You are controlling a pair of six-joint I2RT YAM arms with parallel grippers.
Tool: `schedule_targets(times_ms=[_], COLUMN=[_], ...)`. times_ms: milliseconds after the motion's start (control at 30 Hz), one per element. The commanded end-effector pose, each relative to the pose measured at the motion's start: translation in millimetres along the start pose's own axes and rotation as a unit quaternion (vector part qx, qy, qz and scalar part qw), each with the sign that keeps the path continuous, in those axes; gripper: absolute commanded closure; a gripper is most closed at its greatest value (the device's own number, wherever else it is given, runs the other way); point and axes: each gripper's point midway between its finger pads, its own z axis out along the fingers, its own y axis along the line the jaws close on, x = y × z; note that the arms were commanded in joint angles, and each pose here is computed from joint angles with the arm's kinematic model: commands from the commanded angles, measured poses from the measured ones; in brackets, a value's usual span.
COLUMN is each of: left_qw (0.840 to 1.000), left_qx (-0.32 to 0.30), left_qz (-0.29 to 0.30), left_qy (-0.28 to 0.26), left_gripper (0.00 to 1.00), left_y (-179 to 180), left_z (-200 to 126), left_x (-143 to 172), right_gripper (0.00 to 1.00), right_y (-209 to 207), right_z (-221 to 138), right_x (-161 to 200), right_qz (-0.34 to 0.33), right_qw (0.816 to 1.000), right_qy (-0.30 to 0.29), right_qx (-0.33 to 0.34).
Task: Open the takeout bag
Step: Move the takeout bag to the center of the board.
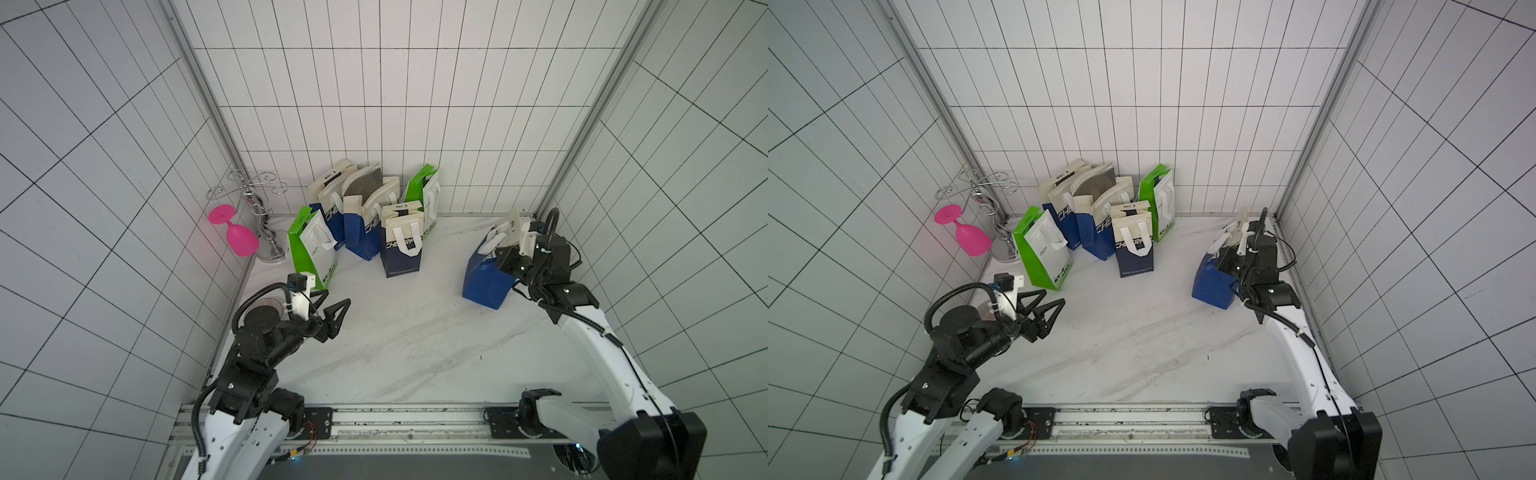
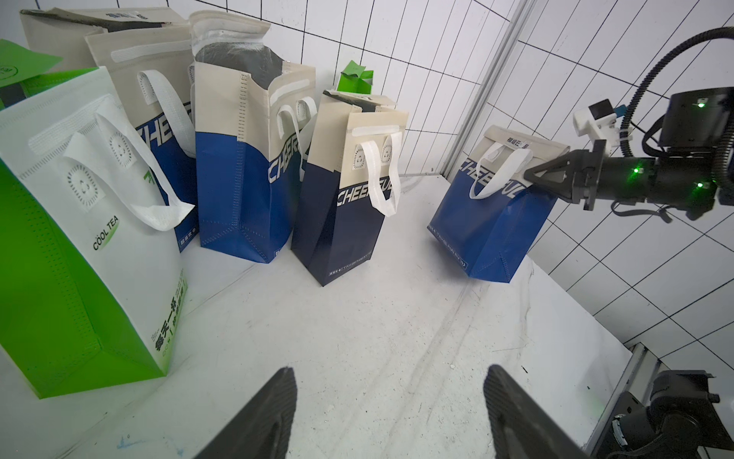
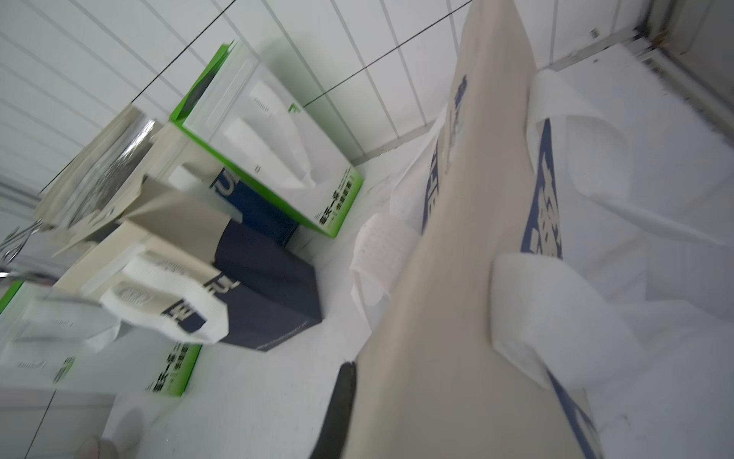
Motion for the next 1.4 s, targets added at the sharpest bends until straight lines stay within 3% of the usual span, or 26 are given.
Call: schedule_targets(times_ms=[0,167,333,467,700,900,1033,1367], left_qw=[1.000,0.998,0.990,0.988,0.987,0.985,0.981,0.962], left_qx=[0.008,0.048,0.087,0.098,0.134,0.168,0.184,0.232], left_qz=[-0.010,-0.049,-0.096,-0.100,-0.053,0.011,0.064,0.142], left_qy=[-0.002,-0.012,-0.049,-0.065,-0.071,-0.039,-0.024,-0.021], left_gripper=[0.23,0.23,0.24,0.23,0.18,0.16,0.15,0.14], left_y=[-1.1,-10.1,-16.5,-18.5,-38.8,-62.8,-70.7,-82.7], left_z=[4.9,14.0,25.5,40.6,68.6,106.4,138.0,191.4], left_x=[-0.9,-0.4,6.6,21.7,47.9,60.8,64.9,60.3], right_gripper=[1.00,1.00,1.00,1.00,1.00,0.77,0.69,0.67], right_y=[24.7,54.8,82.6,81.1,57.5,17.9,-3.0,-9.5], right_z=[-15.7,-48.5,-72.0,-84.4,-84.4,-76.6,-80.0,-63.4], right_x=[40.9,80.2,133.1,153.6,163.2,155.9,140.2,118.5], right_qz=[-0.029,-0.072,-0.106,-0.148,-0.185,-0.201,-0.201,-0.212], right_qw=[0.997,0.987,0.955,0.941,0.942,0.958,0.969,0.969], right_qy=[0.047,0.092,0.194,0.222,0.224,0.195,0.145,0.117], right_qx=[-0.053,-0.115,-0.199,-0.207,-0.166,-0.062,-0.006,0.043])
